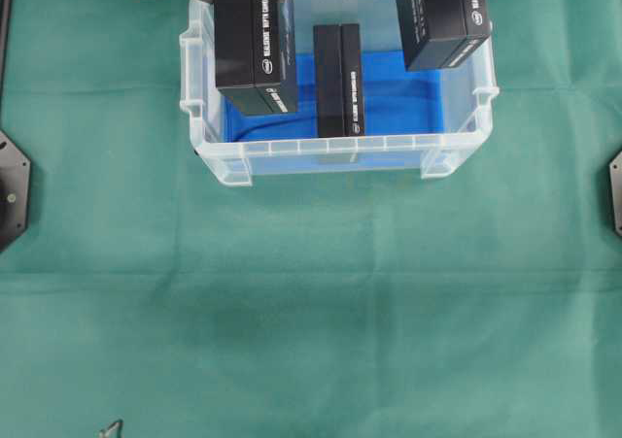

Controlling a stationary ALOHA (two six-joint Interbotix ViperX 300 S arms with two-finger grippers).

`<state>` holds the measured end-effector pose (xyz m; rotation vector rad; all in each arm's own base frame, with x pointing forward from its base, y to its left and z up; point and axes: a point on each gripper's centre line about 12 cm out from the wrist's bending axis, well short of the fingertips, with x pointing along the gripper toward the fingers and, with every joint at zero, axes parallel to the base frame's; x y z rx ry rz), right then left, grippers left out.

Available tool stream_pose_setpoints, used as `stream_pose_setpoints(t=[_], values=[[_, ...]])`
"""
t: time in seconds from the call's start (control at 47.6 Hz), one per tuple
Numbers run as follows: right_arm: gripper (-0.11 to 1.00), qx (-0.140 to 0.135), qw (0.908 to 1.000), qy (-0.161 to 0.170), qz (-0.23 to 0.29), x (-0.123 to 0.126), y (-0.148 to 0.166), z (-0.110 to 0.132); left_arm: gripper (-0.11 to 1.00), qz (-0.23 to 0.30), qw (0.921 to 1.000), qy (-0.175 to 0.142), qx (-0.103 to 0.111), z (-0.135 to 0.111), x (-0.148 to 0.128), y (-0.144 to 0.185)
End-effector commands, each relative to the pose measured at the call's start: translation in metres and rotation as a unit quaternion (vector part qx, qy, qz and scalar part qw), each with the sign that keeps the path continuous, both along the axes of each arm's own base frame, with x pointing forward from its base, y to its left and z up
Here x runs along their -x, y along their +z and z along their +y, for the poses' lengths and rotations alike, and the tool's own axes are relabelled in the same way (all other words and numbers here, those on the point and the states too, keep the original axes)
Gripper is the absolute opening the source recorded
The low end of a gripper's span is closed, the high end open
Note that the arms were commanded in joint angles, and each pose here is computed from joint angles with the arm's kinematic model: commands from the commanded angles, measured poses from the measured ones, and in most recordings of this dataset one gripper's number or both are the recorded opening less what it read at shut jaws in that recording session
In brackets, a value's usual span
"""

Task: Take the box out of the case with both arms.
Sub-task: 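Lift both held box pairs straight up out of the bin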

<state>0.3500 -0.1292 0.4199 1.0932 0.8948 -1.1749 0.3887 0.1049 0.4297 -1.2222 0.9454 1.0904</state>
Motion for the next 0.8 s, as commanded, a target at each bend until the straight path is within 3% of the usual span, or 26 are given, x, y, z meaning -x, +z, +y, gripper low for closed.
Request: stream_pose_setpoints(t=[0.0,0.778], values=[[0.65,0.012,0.9994,0.001,-0.032,0.0115,0.0233,0.0041,0.64,-0.023,0.9997,-0.001,-0.007,-0.0023,0.0055,0.0153],[0.65,0.003,0.9998,0.002,-0.018,0.0133,0.0224,0.0110,0.64,-0.024,0.9996,-0.009,-0.007,-0.0094,0.0038,0.0163]])
